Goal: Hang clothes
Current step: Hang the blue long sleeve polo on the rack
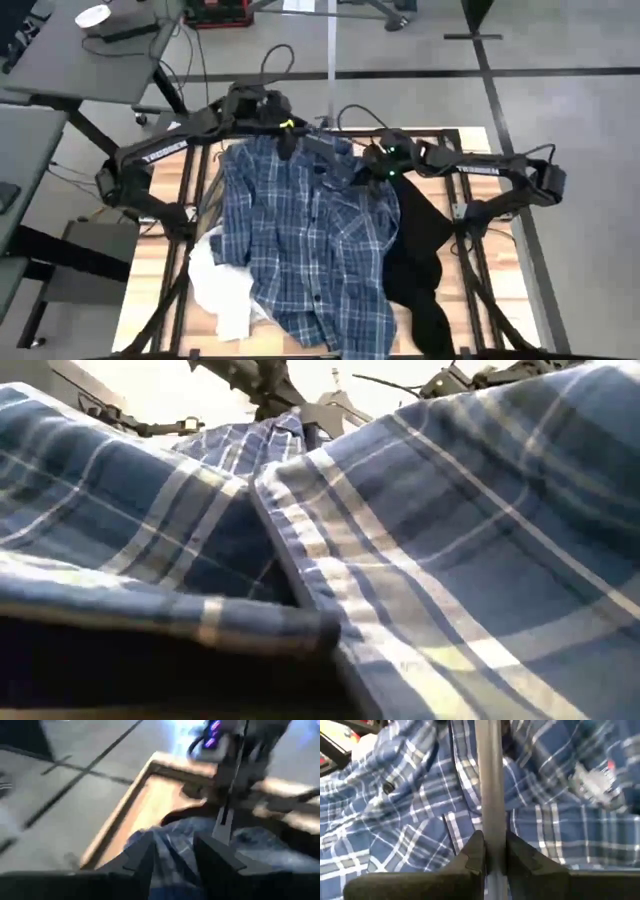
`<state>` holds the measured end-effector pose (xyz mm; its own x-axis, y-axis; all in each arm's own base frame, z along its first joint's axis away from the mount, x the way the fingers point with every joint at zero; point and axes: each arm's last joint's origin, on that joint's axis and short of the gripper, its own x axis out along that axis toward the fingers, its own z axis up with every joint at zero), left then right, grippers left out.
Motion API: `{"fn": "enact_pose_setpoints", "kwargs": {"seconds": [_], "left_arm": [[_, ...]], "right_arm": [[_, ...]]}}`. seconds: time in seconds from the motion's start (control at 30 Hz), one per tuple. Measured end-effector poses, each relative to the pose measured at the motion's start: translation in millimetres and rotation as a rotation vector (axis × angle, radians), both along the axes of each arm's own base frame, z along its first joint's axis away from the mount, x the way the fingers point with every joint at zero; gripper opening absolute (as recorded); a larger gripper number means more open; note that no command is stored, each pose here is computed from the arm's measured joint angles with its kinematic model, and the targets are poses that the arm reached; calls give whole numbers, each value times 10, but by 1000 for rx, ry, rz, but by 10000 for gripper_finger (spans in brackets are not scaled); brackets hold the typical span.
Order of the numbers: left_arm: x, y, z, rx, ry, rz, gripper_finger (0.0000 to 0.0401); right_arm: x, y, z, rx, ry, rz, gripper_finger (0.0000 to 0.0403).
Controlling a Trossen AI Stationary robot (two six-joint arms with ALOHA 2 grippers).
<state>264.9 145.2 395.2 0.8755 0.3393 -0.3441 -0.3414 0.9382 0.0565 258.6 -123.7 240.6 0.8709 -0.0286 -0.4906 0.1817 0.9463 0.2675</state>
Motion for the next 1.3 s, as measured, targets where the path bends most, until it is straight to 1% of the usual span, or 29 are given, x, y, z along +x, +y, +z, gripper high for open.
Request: {"fn": "enact_pose_setpoints", "kwargs": {"seconds": [0.13, 0.23, 0.3, 0.4, 0.47, 0.57, 0.67, 0.83, 0.93, 1.0, 1.1, 1.2, 1.3], "left_arm": [[-130, -66, 135, 73, -21, -1, 122], [-191, -85, 155, 78, -6, 15, 122], [-237, -105, 140, 57, 27, 20, 122], [-342, -119, 52, -24, 131, 39, 122], [-413, -123, -59, -88, 246, 49, 122], [-490, -119, -175, -116, 386, 42, 122], [-501, -74, -233, -111, 442, 29, 122], [-435, 66, -343, -89, 496, 26, 122], [-332, 132, -464, -91, 539, -31, 121], [-238, 166, -530, -107, 519, -94, 121], [-118, 185, -528, -177, 387, -193, 121], [-70, 191, -450, -244, 256, -234, 121], [-74, 175, -403, -271, 212, -243, 121]], "right_arm": [[-1, -21, 4, 3, -3, -35, 31], [1, -23, 9, -3, -9, -31, 31], [2, -17, 7, -4, -8, -23, 31], [2, -16, 6, -5, -10, -16, 31], [1, -16, 5, -6, -10, -16, 31], [1, -15, 3, -8, -9, -14, 31], [2, -14, 4, -15, -10, -8, 31], [6, -15, 11, -23, -20, -4, 31], [11, -12, 14, -46, -26, 9, 31], [16, -13, 21, -72, -33, 20, 31], [12, -12, 14, -95, -27, 36, 31], [11, -9, 9, -102, -25, 45, 31], [16, -11, 19, -125, -36, 57, 31]]}}
